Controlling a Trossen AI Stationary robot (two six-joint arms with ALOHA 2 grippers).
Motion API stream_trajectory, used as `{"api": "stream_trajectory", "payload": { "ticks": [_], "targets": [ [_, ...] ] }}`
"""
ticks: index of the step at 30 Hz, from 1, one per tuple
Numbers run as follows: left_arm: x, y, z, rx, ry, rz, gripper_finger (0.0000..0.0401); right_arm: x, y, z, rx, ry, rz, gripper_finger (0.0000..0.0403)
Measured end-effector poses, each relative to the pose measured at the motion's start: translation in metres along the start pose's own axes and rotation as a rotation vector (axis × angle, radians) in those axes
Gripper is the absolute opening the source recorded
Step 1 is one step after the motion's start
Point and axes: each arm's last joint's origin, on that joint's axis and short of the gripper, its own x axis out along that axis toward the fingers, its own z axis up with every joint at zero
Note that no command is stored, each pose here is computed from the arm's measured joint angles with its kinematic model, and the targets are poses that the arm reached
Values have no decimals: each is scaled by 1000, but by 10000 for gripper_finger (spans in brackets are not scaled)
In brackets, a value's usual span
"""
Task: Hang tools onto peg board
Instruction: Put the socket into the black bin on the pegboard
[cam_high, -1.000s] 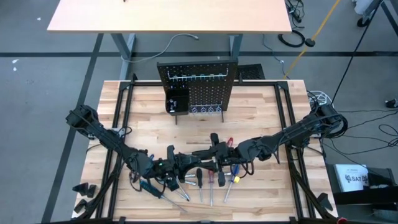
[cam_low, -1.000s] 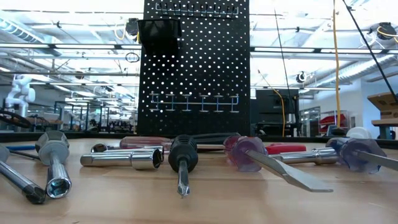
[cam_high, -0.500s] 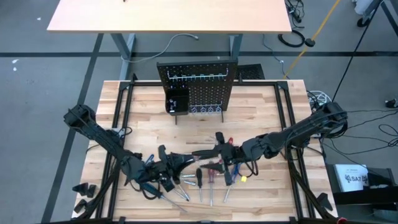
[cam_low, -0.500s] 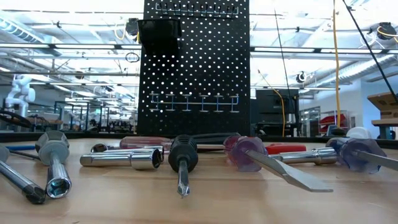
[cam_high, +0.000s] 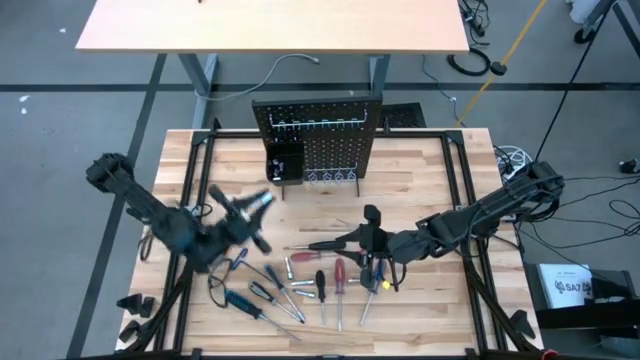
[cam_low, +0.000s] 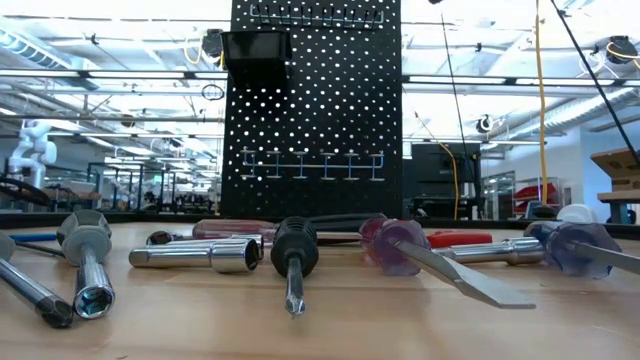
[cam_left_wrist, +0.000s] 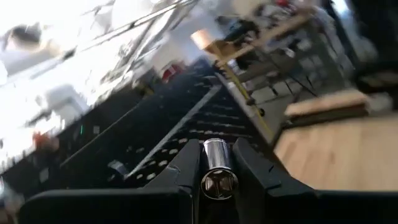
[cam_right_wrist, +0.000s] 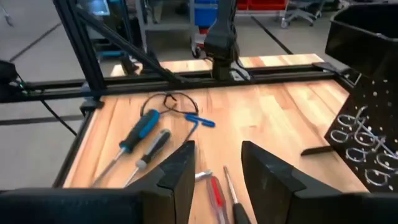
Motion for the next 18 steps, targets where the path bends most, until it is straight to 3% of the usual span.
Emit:
{"api": "stream_trajectory", "payload": {
  "ticks": [3,7,18],
  "targets": [
    [10,23,-4,-123,28,48,60,1,0,-1,-3,7,-1,122],
    [17,35,-14,-204,47,47,60,1,0,-3,-12,26,-6,122],
    [49,30,-55,-293,162,-106,60,0,0,-5,-24,44,-8,122]
  ]
}}
